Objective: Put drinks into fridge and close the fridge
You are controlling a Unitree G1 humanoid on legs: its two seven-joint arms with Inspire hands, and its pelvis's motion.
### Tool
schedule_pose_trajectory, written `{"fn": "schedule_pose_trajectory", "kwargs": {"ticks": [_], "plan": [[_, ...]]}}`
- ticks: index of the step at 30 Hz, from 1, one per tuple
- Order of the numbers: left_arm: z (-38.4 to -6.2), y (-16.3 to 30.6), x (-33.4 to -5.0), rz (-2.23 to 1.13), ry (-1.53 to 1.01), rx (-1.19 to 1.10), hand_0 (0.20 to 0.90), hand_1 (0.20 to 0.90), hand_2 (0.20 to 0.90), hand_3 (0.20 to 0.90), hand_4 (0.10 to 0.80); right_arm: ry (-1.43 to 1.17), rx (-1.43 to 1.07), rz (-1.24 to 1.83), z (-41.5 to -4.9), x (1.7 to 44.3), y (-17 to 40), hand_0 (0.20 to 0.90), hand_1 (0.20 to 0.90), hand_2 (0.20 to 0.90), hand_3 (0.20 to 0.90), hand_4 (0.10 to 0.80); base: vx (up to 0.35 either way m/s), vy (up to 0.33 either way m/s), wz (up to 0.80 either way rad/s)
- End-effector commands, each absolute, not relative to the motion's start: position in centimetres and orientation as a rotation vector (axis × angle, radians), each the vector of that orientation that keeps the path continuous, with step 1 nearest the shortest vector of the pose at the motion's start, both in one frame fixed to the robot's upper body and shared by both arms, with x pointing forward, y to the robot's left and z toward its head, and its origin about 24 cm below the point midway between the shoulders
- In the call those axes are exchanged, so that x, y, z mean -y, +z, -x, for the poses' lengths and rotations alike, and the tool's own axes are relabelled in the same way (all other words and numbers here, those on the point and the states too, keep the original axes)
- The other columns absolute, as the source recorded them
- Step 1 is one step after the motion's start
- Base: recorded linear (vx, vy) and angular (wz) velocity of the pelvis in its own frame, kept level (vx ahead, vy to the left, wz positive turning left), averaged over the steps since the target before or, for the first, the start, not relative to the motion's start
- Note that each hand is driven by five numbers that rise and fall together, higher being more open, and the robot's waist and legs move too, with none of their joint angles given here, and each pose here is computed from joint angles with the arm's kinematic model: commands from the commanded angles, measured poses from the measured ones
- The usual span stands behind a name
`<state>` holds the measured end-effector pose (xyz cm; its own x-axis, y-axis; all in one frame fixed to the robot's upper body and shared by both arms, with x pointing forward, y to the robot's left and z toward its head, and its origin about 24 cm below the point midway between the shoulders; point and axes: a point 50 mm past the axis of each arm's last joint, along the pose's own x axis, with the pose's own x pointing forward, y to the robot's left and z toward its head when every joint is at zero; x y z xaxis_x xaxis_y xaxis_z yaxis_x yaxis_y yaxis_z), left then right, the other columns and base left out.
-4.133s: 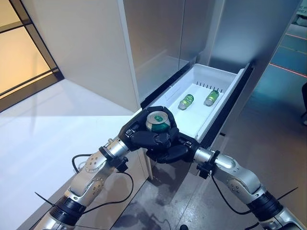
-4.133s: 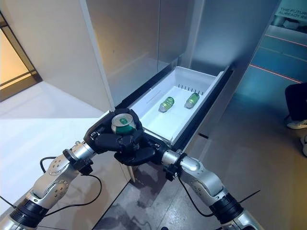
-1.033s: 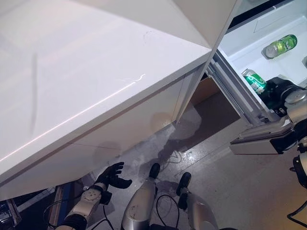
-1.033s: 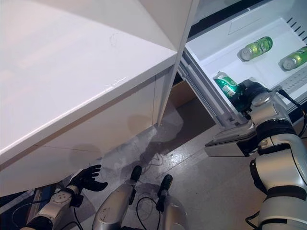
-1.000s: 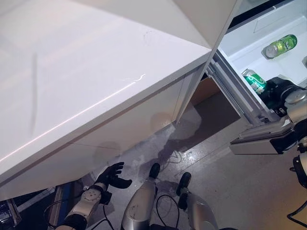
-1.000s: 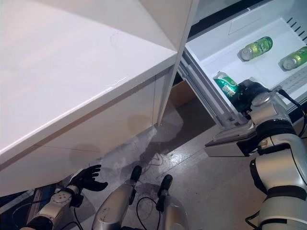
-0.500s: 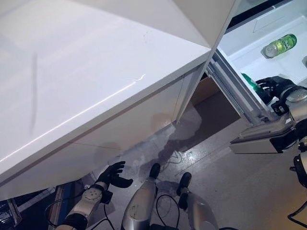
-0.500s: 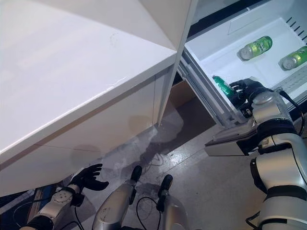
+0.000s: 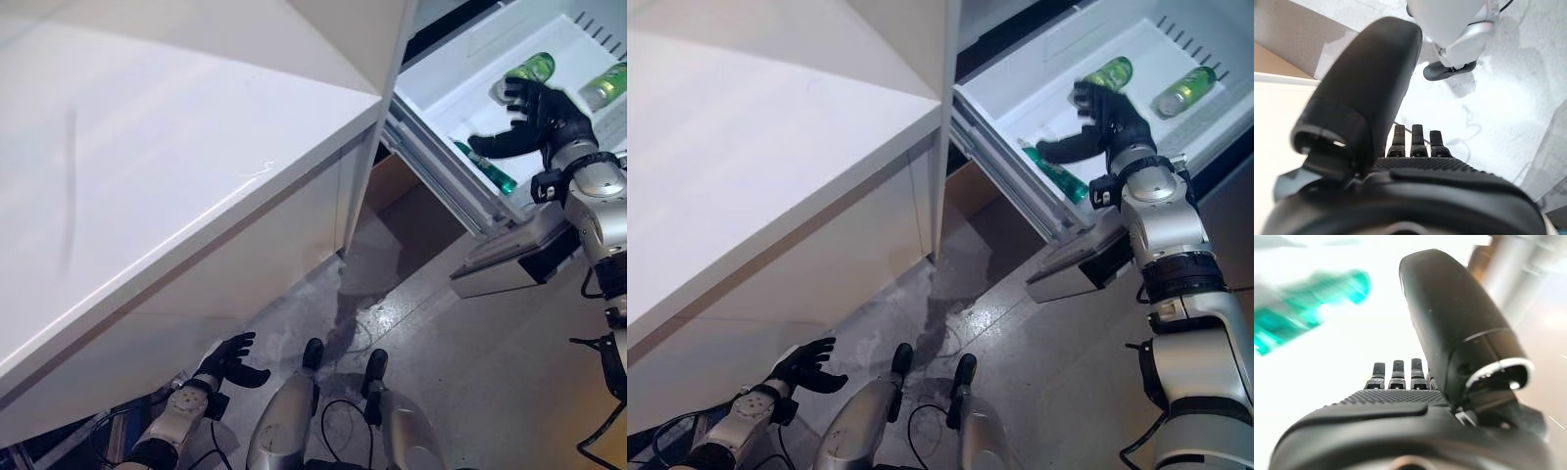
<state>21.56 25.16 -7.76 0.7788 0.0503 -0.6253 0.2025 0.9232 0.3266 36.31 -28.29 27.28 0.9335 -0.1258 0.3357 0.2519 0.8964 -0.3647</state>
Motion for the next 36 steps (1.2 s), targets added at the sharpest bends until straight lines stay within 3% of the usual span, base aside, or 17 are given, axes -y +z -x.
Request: {"fn": "schedule_pose_trajectory", "kwargs": {"ticks": [1,8,20,29,36], "plan": [[-17.9,-9.5,-26.5,-0.419,-0.059,-0.759,0.900,0.900,0.900,0.900,0.800,-0.352,0.674,0.359,-32.1,30.1,32.8,0.900,0.900,0.900,0.900,0.800,0.048,-0.015,-0.20],[-15.9,-11.7,-25.7,-0.399,-0.033,-0.873,0.900,0.900,0.900,0.900,0.800,-0.512,0.812,0.050,-29.2,32.3,28.4,0.900,0.900,0.900,0.900,0.800,0.064,0.001,-0.24],[-16.5,-12.2,-23.5,-0.378,-0.097,-0.871,0.900,0.900,0.900,0.900,0.800,-0.728,0.672,-0.224,-28.7,33.2,19.5,0.900,0.900,0.900,0.900,0.800,0.093,0.001,-0.12],[-15.8,-12.2,-24.7,-0.332,0.032,-0.900,0.900,0.900,0.900,0.900,0.800,-0.575,0.562,-0.111,-31.0,32.5,19.3,0.900,0.900,0.900,0.900,0.800,-0.045,0.027,0.08],[-17.0,-11.1,-26.2,-0.302,0.136,-0.852,0.900,0.900,0.900,0.900,0.800,-0.447,0.552,0.049,-32.8,32.3,23.4,0.900,0.900,0.900,0.900,0.800,-0.230,0.045,0.05]]}}
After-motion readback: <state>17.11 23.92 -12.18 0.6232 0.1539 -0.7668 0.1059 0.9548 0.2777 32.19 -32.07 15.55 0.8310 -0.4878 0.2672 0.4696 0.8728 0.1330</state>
